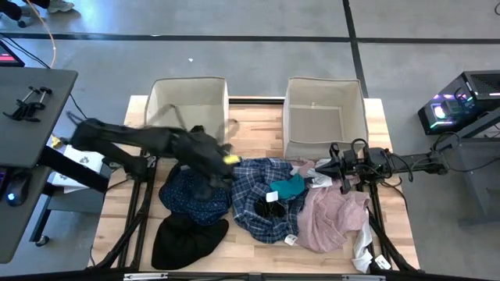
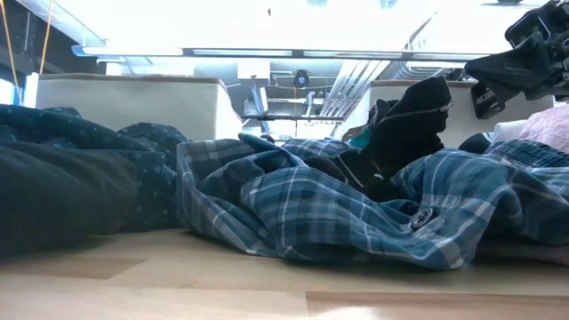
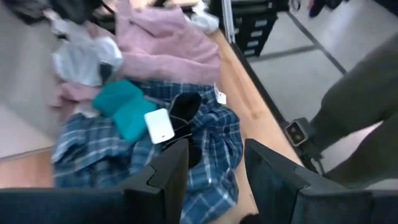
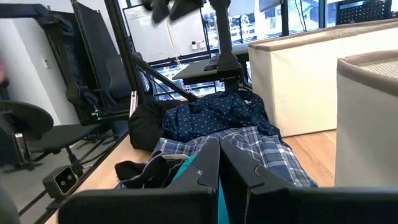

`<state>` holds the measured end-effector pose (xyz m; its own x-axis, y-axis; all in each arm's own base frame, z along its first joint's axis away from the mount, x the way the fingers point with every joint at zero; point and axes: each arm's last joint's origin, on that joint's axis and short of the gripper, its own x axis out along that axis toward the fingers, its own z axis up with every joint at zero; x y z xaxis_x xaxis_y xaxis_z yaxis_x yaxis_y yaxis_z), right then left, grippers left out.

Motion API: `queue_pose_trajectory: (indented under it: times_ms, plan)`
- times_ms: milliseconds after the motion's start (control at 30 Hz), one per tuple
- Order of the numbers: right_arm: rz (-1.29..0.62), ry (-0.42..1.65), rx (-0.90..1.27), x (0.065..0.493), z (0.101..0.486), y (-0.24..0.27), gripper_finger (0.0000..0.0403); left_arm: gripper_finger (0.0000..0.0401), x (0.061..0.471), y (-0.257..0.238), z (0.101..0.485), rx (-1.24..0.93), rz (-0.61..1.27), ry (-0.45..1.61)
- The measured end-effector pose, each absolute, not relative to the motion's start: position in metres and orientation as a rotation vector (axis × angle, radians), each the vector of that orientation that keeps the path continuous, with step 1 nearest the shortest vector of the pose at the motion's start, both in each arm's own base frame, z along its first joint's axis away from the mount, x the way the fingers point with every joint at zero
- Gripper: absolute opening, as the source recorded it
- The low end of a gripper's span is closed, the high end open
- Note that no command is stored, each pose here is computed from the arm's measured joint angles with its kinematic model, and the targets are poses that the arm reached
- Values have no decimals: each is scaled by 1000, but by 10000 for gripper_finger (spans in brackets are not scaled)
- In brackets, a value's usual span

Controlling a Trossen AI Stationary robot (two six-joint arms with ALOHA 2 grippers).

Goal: Sort clothes
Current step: Put the black sock into the left laundry bin

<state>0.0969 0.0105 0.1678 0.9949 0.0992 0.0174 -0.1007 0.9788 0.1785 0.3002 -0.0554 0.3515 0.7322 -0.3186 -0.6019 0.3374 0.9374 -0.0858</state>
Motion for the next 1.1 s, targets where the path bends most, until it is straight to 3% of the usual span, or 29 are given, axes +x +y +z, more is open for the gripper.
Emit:
queue_pose_trajectory:
  times_ms: [300,667,800,1000,1100]
  plan:
    - [101,-8,183,97,168,10,0,145,400,-72,262,212,-415,535]
    - [101,-8,183,97,168,10,0,144,432,-75,172,240,-433,677]
    - [101,-8,183,97,168,10,0,117,433,-78,159,260,-391,722]
    - [101,-8,183,97,168,10,0,14,433,-77,162,209,-254,740]
    - [101,-8,184,97,168,10,0,13,430,-72,185,134,-166,693]
